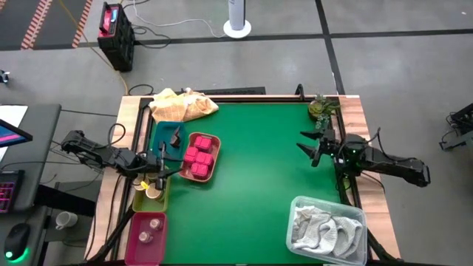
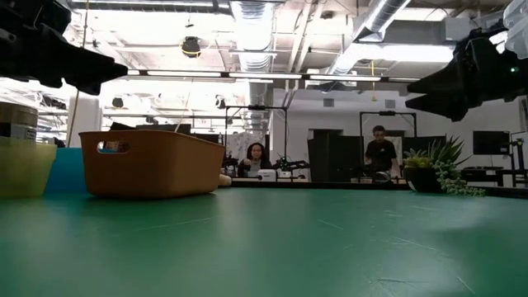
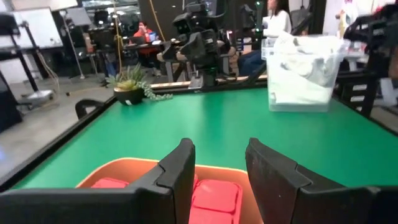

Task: Sort spices by type
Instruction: Return to Home Position

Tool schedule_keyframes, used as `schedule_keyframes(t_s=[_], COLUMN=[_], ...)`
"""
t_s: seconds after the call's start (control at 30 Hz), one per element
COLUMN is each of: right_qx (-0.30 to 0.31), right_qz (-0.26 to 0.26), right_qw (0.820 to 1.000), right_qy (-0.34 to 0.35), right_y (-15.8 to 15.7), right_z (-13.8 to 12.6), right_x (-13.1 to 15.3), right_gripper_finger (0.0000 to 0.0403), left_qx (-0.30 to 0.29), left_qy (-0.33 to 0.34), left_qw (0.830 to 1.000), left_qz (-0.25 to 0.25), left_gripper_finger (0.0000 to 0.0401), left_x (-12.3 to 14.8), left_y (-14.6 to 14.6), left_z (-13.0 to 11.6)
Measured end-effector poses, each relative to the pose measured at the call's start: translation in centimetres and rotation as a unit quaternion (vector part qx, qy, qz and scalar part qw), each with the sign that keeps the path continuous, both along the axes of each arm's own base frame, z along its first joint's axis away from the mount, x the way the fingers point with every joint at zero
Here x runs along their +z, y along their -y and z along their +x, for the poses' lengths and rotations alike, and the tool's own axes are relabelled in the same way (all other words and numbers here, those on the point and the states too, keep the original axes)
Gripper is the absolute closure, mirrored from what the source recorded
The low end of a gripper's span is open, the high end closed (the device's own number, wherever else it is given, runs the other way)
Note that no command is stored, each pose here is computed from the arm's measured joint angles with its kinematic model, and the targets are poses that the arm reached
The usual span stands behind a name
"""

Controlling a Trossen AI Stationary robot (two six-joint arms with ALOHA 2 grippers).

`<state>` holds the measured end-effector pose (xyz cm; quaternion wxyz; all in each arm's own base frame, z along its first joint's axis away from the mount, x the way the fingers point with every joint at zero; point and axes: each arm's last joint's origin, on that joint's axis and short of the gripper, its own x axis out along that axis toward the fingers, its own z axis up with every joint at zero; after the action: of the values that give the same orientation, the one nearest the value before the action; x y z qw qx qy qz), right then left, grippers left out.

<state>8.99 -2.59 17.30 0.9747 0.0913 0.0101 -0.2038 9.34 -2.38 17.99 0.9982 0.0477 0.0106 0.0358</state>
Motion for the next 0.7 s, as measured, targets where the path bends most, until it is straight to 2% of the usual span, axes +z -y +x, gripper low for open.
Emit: schedule_keyframes(t_s=[0.1,0.17,0.27,0.4,0.5,0.6,0.7], right_qx=[0.005,0.006,0.007,0.008,0.005,0.006,0.052], right_qz=[0.000,-0.019,-0.055,-0.053,-0.014,0.044,0.088], right_qw=[1.000,1.000,0.998,0.998,1.000,0.998,0.993], right_qy=[-0.001,-0.009,-0.025,-0.024,0.001,0.036,0.053], right_y=[-0.09,-0.08,-0.07,-0.07,-0.06,-0.11,-0.52], right_z=[0.02,0.02,0.02,0.02,0.05,0.10,0.21], right_x=[-0.01,-0.01,-0.03,-0.05,0.05,0.16,0.22], right_gripper_finger=[0.0101,0.0101,0.0101,0.0101,0.0101,0.0101,0.0101], left_qx=[0.001,0.002,0.003,0.004,0.004,0.004,0.004], left_qy=[0.001,0.007,0.015,0.014,0.010,0.010,0.012], left_qw=[1.000,1.000,1.000,1.000,0.998,0.999,0.999], left_qz=[-0.016,-0.016,-0.005,0.025,0.054,0.050,0.041], left_gripper_finger=[0.0268,0.0268,0.0268,0.0268,0.0268,0.0268,0.0268], left_x=[0.00,0.10,0.27,0.27,0.24,0.24,0.25], left_y=[0.00,-0.01,-0.01,-0.02,-0.02,-0.02,-0.02], left_z=[0.00,0.00,0.01,0.01,0.01,0.01,0.01])
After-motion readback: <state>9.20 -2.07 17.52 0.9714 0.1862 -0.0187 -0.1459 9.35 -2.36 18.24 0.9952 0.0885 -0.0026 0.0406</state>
